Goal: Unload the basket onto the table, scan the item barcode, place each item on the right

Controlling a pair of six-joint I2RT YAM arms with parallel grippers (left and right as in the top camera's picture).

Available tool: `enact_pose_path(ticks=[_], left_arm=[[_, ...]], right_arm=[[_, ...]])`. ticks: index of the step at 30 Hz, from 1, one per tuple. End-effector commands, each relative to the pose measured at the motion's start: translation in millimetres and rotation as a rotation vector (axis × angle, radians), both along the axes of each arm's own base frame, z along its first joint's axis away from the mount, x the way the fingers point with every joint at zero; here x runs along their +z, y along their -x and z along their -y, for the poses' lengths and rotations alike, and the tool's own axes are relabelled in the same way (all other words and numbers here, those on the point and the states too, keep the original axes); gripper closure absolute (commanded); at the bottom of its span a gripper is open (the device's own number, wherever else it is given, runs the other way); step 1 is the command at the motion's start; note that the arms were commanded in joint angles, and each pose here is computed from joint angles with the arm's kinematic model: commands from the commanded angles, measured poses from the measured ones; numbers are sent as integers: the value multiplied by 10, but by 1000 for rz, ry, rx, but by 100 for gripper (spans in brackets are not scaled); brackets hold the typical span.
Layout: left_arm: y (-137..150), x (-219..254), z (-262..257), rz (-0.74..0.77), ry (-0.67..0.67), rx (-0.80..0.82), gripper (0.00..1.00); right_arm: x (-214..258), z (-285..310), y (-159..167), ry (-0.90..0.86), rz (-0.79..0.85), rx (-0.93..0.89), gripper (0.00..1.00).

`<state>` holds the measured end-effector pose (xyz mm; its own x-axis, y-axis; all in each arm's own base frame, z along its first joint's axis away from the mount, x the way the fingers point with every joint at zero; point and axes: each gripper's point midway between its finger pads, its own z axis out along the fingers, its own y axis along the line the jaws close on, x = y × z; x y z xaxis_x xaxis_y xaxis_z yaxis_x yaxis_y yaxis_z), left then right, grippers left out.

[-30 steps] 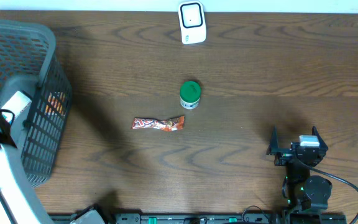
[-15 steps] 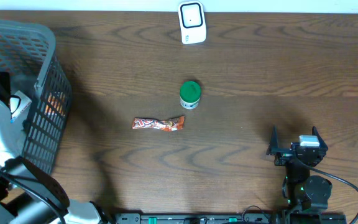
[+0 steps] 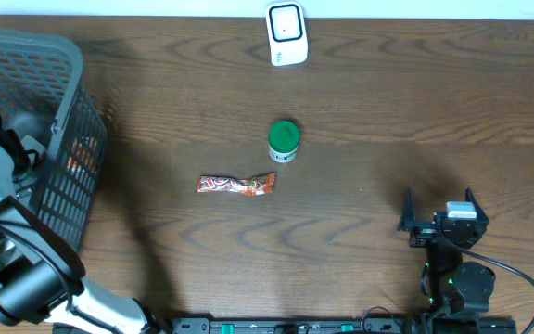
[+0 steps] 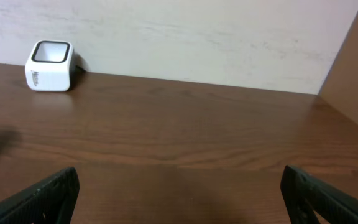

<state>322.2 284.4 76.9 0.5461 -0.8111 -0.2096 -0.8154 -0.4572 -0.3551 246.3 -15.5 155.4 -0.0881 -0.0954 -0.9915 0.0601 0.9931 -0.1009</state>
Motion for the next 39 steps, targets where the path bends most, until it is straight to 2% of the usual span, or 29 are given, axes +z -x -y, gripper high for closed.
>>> enact_pose_path(ticks=[1, 9, 17, 24, 33, 36, 37, 39], left_arm=[[-2, -107, -33, 21, 24, 96, 18], [-205, -181, -190, 93, -18, 111, 18], [-281, -549, -191, 93, 35, 145, 18], [-275, -866, -165, 57, 70, 142, 18], [-242, -917, -166, 36, 74, 127, 19], [-166, -948, -118, 5, 96, 130, 50], [-147, -954, -111, -2, 101, 132, 57], [-100, -969, -93, -18, 112, 136, 62]], right_arm=[[-9, -4, 0, 14, -3, 0, 1], [-9, -4, 0, 14, -3, 0, 1], [-9, -4, 0, 14, -3, 0, 1], [-9, -4, 0, 14, -3, 0, 1], [-9, -4, 0, 14, -3, 0, 1], [-9, -4, 0, 14, -3, 0, 1], [-9, -4, 0, 14, -3, 0, 1], [-9, -4, 0, 14, -3, 0, 1]])
